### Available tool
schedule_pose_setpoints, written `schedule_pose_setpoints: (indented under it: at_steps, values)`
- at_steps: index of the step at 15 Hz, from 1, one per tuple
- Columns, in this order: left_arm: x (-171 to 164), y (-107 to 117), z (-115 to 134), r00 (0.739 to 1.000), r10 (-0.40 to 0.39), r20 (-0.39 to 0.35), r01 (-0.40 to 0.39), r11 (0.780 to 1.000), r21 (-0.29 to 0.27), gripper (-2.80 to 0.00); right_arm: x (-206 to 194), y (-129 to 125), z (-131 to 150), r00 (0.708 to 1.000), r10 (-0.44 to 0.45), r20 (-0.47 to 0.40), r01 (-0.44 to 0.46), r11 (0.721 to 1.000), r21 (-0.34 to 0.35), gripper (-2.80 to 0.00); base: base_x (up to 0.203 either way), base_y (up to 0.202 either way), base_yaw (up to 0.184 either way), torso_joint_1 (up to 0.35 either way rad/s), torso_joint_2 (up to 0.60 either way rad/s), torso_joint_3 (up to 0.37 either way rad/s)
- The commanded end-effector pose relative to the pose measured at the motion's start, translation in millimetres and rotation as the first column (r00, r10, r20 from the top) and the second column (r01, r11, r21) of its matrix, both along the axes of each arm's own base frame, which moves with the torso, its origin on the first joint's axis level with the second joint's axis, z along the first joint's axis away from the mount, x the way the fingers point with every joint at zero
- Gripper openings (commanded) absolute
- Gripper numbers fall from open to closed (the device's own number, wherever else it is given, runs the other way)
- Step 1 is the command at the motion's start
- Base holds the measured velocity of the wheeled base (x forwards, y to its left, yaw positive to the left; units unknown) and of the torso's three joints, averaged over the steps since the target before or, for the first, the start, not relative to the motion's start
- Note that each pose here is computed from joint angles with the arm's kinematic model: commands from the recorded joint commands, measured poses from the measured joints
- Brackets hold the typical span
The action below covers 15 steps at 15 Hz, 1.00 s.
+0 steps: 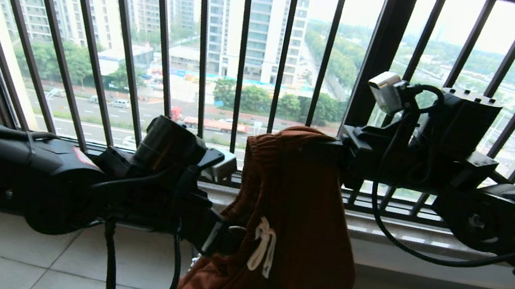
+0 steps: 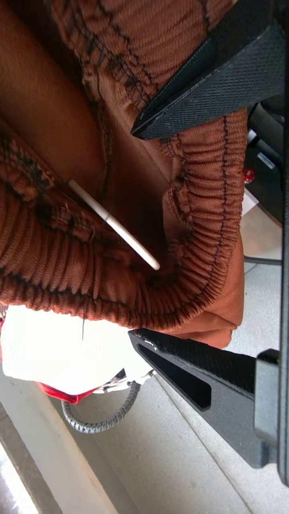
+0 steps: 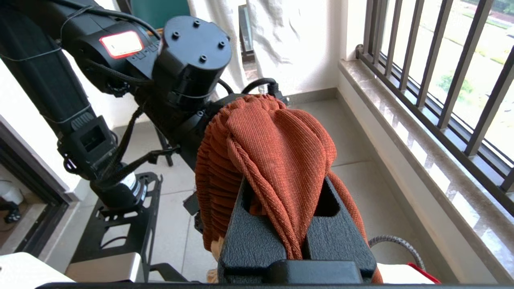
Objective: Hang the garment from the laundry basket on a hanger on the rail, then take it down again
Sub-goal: Hang the clothes on the clothes rack
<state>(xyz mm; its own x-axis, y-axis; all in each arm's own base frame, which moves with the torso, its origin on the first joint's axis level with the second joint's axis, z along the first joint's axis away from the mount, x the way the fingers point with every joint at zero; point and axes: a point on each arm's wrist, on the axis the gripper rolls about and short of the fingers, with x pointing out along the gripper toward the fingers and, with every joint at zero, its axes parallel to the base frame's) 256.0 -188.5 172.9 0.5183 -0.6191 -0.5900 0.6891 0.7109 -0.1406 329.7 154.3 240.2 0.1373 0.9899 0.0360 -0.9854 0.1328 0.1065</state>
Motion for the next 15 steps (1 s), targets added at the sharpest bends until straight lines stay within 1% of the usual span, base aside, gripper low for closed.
schedule_pose_setpoints:
  at_steps: [1, 2, 4, 5, 9, 12, 15]
  values:
    - [-8, 0, 11, 1.000, -0.001, 0.016, 0.002, 1.000, -0.031, 0.00, 1, -2, 1, 1.000, -0.001, 0.004, 0.001, 1.000, 0.002, -2.80, 0.000, 0.000, 0.000, 0.000, 0.00, 0.000]
    - [-9, -2, 11, 1.000, -0.006, 0.013, 0.006, 0.999, -0.032, 0.00, 1, -2, 1, 1.000, -0.001, 0.006, 0.001, 1.000, 0.003, -2.80, 0.000, 0.000, 0.000, 0.000, 0.00, 0.000]
    - [-11, -2, 13, 1.000, 0.009, -0.005, -0.009, 0.998, -0.056, 0.00, 3, -3, 2, 1.000, -0.004, 0.006, 0.004, 1.000, 0.004, -2.80, 0.000, 0.000, 0.000, 0.000, 0.00, 0.000]
    - [-12, -2, 13, 1.000, 0.009, -0.009, -0.009, 0.998, -0.059, 0.00, 3, -3, 2, 1.000, -0.005, 0.006, 0.005, 1.000, 0.004, -2.80, 0.000, 0.000, 0.000, 0.000, 0.00, 0.000]
    - [-9, -10, 5, 1.000, -0.006, -0.030, 0.005, 0.999, -0.047, 0.00, 3, -3, 2, 1.000, -0.005, 0.006, 0.005, 1.000, 0.004, -2.80, 0.000, 0.000, 0.000, 0.000, 0.00, 0.000]
    - [-7, -14, 0, 0.999, -0.011, -0.047, 0.009, 0.999, -0.048, 0.00, 3, -3, 2, 1.000, -0.005, 0.006, 0.005, 1.000, 0.004, -2.80, 0.000, 0.000, 0.000, 0.000, 0.00, 0.000]
    - [-8, -17, 1, 0.998, -0.010, -0.056, 0.007, 0.998, -0.059, 0.00, 3, -3, 2, 1.000, -0.005, 0.007, 0.005, 1.000, 0.005, -2.80, 0.000, 0.000, 0.000, 0.000, 0.00, 0.000]
